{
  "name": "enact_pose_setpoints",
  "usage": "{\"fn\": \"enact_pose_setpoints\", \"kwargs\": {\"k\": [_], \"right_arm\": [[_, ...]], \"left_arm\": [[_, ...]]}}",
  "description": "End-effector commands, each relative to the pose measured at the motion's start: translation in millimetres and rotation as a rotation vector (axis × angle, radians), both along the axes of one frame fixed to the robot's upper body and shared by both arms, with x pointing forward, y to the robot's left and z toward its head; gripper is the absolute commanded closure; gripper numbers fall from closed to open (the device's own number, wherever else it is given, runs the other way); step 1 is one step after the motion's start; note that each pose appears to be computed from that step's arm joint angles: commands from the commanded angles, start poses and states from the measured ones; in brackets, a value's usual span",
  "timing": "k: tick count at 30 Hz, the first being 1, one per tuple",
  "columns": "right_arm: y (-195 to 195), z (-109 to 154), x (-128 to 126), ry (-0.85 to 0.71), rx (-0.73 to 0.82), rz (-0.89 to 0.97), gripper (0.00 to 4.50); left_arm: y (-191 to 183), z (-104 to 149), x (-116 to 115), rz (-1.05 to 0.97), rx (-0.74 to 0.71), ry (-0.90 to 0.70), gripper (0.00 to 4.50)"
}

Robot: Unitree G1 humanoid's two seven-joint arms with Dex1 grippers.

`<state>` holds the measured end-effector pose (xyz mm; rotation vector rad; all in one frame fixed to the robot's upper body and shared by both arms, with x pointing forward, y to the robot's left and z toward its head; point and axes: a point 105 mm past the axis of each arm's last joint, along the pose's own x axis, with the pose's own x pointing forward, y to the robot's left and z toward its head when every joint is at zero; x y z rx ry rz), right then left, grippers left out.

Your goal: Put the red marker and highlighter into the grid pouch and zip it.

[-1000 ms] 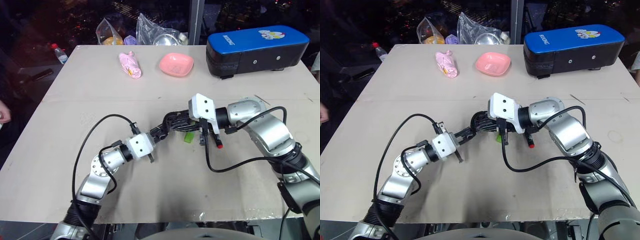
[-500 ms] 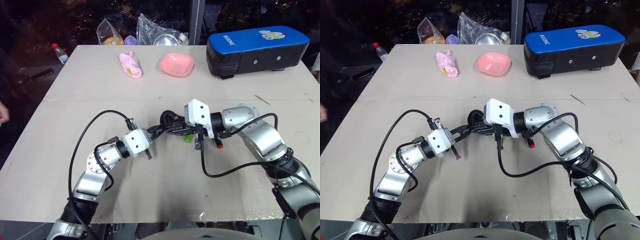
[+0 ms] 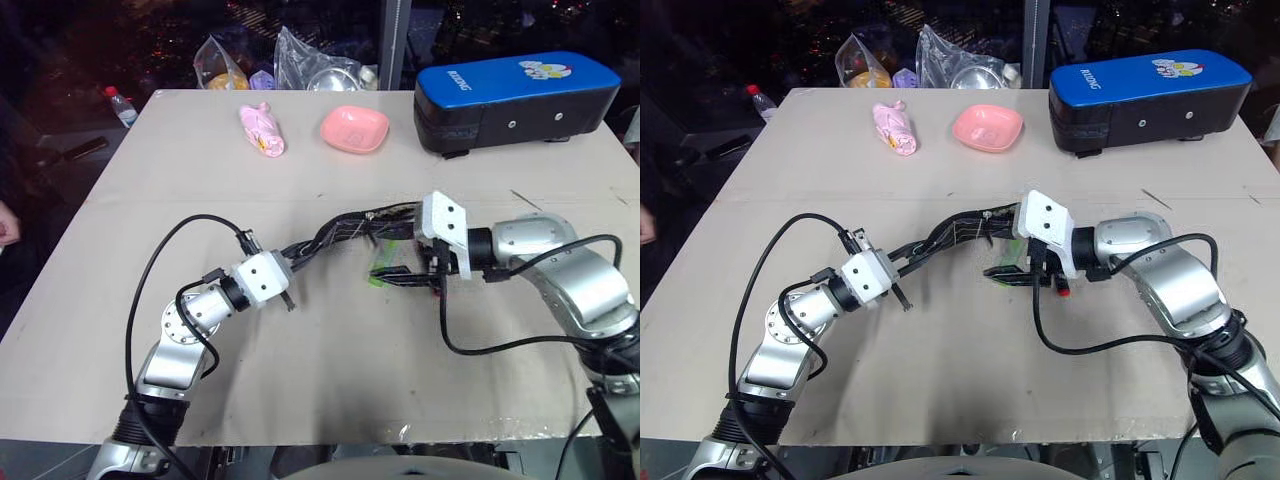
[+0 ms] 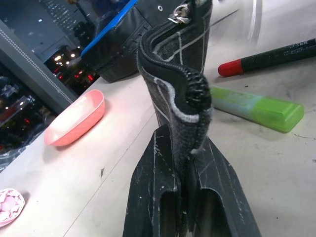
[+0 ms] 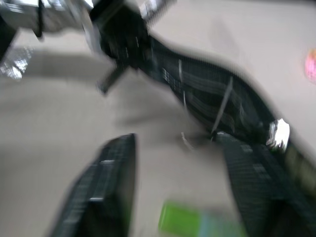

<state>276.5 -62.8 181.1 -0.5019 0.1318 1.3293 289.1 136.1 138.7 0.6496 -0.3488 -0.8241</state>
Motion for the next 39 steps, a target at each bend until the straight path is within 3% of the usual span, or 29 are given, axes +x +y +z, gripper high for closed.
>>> {"fn": "enact_pose_setpoints", "kwargs": {"k": [1,4,5,6,8,9,11,12,20,29,33,39], "right_arm": [[-29,24,-2,-0.003,0.036,-0.051,1.79],[-51,42,11,-0.007,0.075,-0.146,1.79],[-54,44,21,-0.038,0.079,-0.192,2.00],[-55,45,27,-0.061,0.079,-0.220,2.39],[-48,41,38,-0.074,0.081,-0.247,2.74],[-45,41,41,-0.070,0.087,-0.255,3.39],[-42,39,47,-0.072,0.091,-0.276,4.27],[-40,38,48,-0.070,0.091,-0.278,4.46],[-30,25,50,-0.038,0.072,-0.269,4.46],[-25,16,67,-0.121,-0.032,-0.292,4.46],[-9,11,62,-0.202,-0.098,-0.193,4.46],[27,5,55,-0.573,-0.300,0.050,4.46]], "left_arm": [[2,11,0,0.006,-0.009,-0.052,4.50],[2,11,0,0.002,-0.003,-0.054,4.50],[1,11,0,-0.001,-0.002,-0.055,4.50],[0,11,-1,-0.003,-0.002,-0.055,4.50],[-3,10,-1,-0.012,-0.001,-0.056,4.50],[-4,10,0,-0.015,0.000,-0.057,4.50],[-5,10,0,-0.018,-0.002,-0.057,4.50],[-5,10,0,-0.019,-0.002,-0.057,4.50],[-6,11,-1,-0.017,-0.004,-0.058,4.50],[-11,12,-2,-0.043,0.003,-0.063,4.50],[-12,12,-1,-0.045,0.003,-0.064,4.50],[-20,13,0,-0.064,-0.008,-0.065,4.50]]}}
